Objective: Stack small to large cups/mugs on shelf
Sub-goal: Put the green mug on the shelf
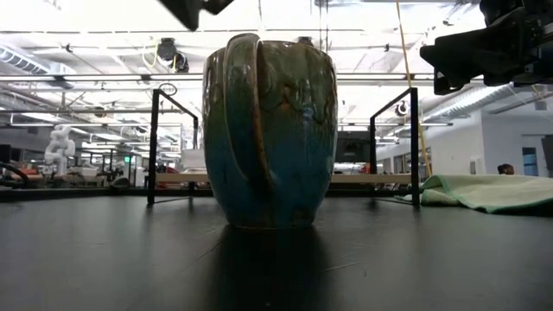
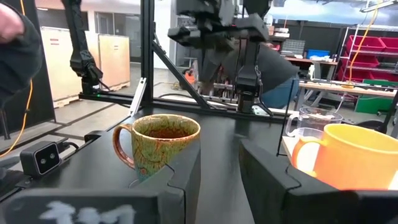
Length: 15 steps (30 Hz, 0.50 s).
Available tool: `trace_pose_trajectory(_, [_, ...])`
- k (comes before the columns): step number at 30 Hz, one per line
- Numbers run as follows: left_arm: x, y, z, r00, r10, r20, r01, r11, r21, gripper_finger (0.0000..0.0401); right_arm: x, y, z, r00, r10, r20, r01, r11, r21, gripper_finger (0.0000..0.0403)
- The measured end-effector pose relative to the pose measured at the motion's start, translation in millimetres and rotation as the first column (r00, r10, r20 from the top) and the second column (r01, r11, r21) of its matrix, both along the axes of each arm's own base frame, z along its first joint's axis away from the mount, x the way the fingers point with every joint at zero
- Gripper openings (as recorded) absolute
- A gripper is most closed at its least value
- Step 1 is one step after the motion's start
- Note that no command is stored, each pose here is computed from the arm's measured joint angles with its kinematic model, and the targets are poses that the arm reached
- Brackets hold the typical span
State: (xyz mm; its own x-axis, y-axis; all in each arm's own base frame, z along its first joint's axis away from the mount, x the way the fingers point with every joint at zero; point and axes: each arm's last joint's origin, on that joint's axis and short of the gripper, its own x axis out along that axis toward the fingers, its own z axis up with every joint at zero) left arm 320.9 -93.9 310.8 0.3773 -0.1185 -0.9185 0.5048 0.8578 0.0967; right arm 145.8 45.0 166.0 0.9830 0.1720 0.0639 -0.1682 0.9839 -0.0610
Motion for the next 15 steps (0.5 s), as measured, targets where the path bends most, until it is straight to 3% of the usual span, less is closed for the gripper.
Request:
trace_pose_trajectory(5, [-37.8,10.6,-24.8,0.989,0.039,0.144,-0.03,0.998,-0.061,0.0002,0.0,0.0,0.1,1.0,0.001,0.001,-0.001,1.0,0.0,0.0102])
trace_pose_trajectory(10, [-76.3,21.8,-45.6,0.941,0.114,0.319,-0.066,0.986,-0.156,0.0001,0.0,0.1,1.4,1.0,0.002,0.014,-0.002,1.0,-0.001,0.0094])
trace_pose_trajectory(15, [-107.7,31.4,-62.9,0.877,0.15,0.457,-0.05,0.973,-0.223,0.0001,0.8,0.3,-0.3,1.0,-0.001,-0.005,0.001,0.999,-0.053,0.0031])
